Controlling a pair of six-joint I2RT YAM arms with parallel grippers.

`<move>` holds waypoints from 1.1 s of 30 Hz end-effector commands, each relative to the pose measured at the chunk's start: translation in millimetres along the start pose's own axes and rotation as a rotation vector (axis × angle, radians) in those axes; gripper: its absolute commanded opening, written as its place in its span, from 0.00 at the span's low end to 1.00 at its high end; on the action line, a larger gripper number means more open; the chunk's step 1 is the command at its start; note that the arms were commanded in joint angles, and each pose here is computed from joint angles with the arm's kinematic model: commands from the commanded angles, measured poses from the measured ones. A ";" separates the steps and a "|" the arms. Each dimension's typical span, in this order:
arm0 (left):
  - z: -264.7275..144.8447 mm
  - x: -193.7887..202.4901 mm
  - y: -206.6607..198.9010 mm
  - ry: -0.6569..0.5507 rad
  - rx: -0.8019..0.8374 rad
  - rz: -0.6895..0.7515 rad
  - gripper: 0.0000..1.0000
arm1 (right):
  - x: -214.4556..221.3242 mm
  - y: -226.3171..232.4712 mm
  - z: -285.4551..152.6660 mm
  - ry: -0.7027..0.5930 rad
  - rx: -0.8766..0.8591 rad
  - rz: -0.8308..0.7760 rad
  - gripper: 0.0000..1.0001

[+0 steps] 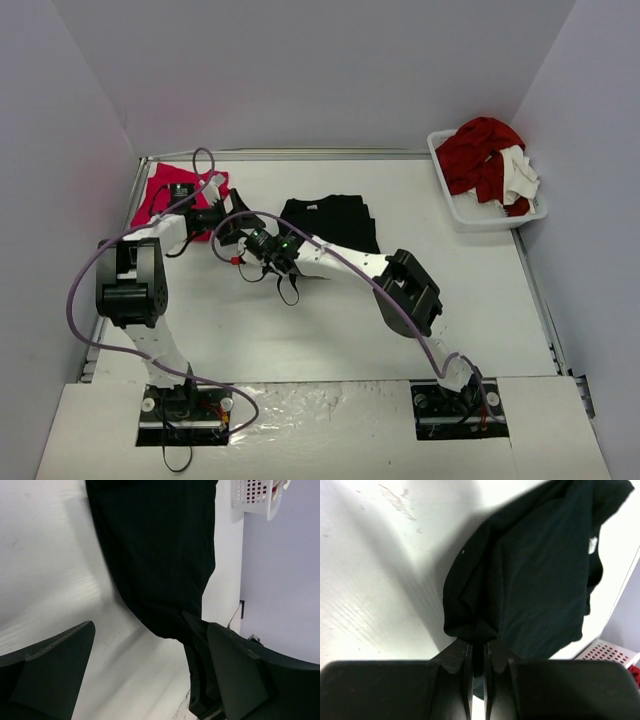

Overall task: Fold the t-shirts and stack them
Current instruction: Fold the long partially folded tshirt into a neat square

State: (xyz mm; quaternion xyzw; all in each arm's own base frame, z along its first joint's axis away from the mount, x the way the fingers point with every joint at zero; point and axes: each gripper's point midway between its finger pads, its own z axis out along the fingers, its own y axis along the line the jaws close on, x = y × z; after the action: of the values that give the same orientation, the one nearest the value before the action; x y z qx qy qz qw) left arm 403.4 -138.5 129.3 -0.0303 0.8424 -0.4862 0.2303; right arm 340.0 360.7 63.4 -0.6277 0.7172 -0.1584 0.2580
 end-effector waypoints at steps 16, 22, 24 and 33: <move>56.7 31.5 10.7 0.084 0.050 -0.218 0.94 | -6.8 -48.7 -36.9 -0.023 0.087 0.041 0.00; 68.5 38.3 7.5 0.106 0.042 -0.232 0.94 | -13.2 -55.8 -39.3 -0.030 0.093 0.054 0.00; 75.8 40.4 6.9 0.113 0.054 -0.244 0.94 | -15.2 -54.5 -38.9 -0.030 0.089 0.049 0.00; 100.9 37.2 1.8 0.112 0.100 -0.277 0.95 | -15.5 -48.7 -35.0 -0.021 0.072 0.039 0.00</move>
State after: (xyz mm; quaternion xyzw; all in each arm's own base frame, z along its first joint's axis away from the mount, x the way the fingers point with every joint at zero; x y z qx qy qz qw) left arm 398.8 -221.3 70.9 -0.1049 0.8195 -0.5544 0.0999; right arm 358.8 367.7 108.1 -0.6093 0.7217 -0.1599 0.2871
